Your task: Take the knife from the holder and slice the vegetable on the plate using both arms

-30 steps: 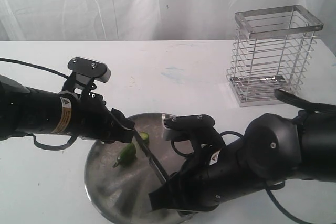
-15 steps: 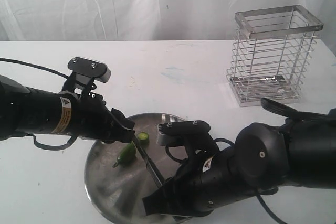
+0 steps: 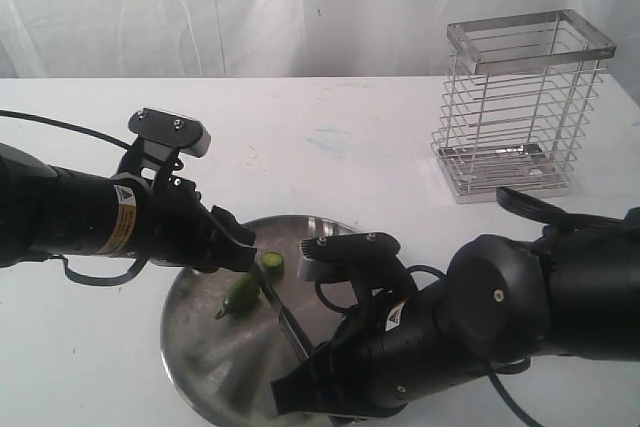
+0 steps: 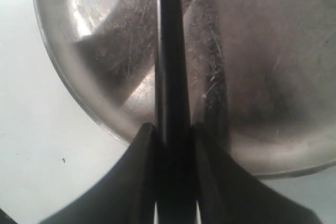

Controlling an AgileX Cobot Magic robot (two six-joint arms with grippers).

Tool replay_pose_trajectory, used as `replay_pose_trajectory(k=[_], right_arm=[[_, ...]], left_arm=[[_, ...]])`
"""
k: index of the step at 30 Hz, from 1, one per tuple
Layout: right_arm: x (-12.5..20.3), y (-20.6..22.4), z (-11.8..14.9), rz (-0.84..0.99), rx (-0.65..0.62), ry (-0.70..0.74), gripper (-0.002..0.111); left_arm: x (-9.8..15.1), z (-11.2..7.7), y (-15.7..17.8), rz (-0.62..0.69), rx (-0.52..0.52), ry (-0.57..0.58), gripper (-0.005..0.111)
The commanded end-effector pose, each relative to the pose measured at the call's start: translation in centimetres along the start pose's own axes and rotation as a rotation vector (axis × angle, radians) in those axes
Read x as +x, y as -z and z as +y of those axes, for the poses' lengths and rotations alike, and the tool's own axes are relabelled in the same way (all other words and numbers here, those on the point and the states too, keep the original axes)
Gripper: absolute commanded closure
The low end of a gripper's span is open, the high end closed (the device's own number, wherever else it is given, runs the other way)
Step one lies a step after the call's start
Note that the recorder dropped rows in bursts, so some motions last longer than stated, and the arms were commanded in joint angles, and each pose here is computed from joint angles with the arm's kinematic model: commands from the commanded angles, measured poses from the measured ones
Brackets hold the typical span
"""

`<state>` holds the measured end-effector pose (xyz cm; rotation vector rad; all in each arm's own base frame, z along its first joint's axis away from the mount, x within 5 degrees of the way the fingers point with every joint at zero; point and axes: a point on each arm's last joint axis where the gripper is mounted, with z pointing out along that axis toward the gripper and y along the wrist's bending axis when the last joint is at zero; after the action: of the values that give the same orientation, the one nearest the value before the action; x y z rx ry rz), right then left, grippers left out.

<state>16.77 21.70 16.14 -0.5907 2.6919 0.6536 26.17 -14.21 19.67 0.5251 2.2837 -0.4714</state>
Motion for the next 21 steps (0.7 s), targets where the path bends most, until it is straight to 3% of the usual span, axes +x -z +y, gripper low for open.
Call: replay_pose_trajectory(k=[1, 21], right_arm=[[0.1, -0.2, 0.2, -0.007, 0.002, 0.021, 0.108], [0.3, -1.2, -0.2, 0.014, 0.023, 0.015, 0.108]], left_arm=[[-0.4, 0.1, 0.3, -0.018, -0.013, -0.005, 0.057], [-0.4, 0.1, 0.3, -0.019, -0.02, -0.005, 0.059]])
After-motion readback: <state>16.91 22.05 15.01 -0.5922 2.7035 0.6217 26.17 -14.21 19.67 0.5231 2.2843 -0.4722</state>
